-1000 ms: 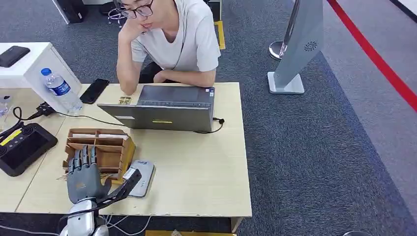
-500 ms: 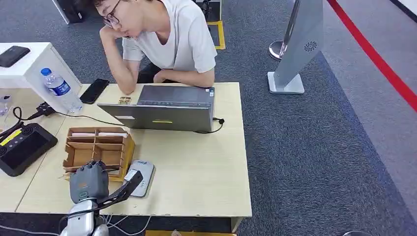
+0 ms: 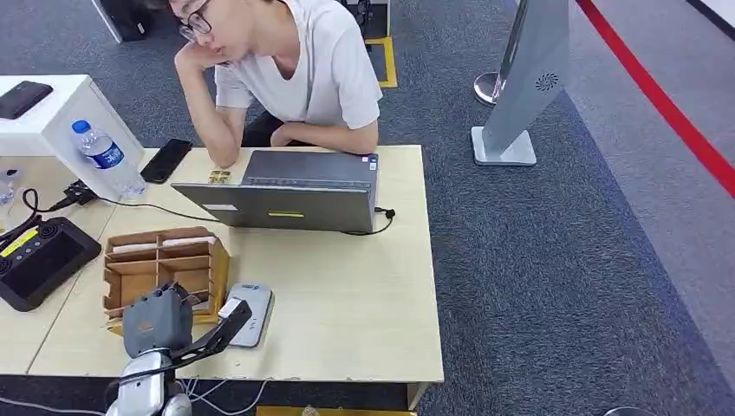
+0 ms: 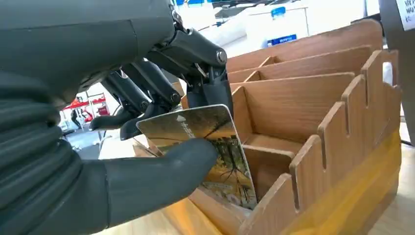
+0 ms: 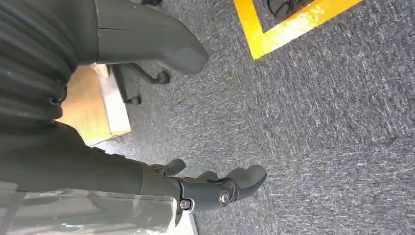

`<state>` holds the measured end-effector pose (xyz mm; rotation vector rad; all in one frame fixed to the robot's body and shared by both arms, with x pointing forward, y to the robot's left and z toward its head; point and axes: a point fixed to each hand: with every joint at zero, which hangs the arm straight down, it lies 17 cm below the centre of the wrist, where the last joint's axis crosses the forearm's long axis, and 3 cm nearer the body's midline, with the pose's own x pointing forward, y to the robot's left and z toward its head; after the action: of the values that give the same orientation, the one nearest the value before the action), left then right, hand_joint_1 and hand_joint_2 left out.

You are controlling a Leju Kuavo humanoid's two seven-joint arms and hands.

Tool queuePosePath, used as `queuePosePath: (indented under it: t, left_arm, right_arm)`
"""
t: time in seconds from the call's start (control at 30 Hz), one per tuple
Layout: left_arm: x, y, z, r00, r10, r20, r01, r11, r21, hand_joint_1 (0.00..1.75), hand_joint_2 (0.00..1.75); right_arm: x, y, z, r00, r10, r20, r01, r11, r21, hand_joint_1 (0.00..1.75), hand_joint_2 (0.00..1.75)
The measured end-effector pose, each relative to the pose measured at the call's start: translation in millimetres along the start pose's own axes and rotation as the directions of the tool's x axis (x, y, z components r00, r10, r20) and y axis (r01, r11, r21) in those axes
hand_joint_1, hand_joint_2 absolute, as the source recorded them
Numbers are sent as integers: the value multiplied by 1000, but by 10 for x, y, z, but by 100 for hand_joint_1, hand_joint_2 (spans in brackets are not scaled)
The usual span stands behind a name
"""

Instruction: Pass the card to the sensor for recognition and then transmit it.

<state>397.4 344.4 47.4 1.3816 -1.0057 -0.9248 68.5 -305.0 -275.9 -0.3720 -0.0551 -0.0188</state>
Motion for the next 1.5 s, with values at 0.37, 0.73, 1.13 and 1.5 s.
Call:
queuePosePath:
  t: [0.37, 0.73, 1.13, 1.5]
  left_arm:
    - [85, 527, -172, 999, 38, 13, -39, 994, 105, 175, 175]
    - [121, 1083, -407, 998, 57, 18, -59, 977, 206, 175, 175]
    - [272, 1743, -740, 998, 51, 45, -62, 953, 296, 175, 175]
    - [295, 3594, -1410, 1000, -26, 1, 21, 831, 556, 175, 175]
  right_arm:
    - [16, 0, -1, 1000, 0, 7, 0, 1000, 2, 0, 175]
    - [25, 3, -1, 1000, 1, 11, -1, 1000, 4, 0, 175]
    - [65, 9, -3, 1000, 6, 30, -6, 1000, 17, 0, 175]
    - [131, 28, -4, 997, 48, 67, -51, 998, 40, 0, 175]
